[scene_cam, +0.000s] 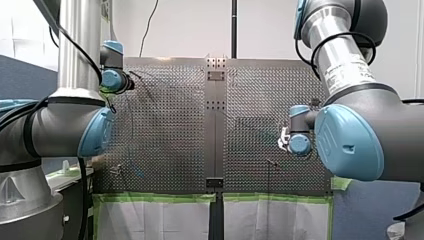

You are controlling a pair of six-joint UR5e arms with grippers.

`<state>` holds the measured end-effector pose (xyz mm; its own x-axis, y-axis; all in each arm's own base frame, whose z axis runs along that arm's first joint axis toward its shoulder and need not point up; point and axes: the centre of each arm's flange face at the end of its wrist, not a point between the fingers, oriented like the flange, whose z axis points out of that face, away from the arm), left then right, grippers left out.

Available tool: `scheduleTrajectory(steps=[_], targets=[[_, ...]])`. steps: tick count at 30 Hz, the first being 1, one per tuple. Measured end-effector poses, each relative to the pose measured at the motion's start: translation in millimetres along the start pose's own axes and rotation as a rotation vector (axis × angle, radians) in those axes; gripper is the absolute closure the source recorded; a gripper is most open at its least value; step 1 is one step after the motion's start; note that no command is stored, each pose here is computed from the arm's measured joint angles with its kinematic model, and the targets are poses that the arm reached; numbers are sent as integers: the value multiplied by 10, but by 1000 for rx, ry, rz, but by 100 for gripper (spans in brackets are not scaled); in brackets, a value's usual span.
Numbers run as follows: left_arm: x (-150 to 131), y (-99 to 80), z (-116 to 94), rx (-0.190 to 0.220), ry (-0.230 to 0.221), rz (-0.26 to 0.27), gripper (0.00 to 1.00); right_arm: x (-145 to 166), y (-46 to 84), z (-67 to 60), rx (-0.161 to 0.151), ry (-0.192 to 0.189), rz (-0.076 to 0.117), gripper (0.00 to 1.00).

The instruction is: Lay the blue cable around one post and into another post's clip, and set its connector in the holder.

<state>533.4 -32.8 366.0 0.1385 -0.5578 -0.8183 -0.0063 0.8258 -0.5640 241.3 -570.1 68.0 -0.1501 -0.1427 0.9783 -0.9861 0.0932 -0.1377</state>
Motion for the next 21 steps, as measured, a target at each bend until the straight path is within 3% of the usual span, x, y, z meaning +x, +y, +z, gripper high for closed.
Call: scheduleTrajectory(steps=[5,13,17,21], targets=[[-1,0,1,0,0,0,0,-399,355,-8,-10,-52,-1,100],[0,0,0,0,0,0,0,-884,797,-99,-27,-119,24,100],[-1,-2,0,0,0,0,0,-1098,1018,-173,-57,-147,42,100],[-1,-1,1,1,-1,0,0,-1328,1263,-279,-96,-177,45,100]])
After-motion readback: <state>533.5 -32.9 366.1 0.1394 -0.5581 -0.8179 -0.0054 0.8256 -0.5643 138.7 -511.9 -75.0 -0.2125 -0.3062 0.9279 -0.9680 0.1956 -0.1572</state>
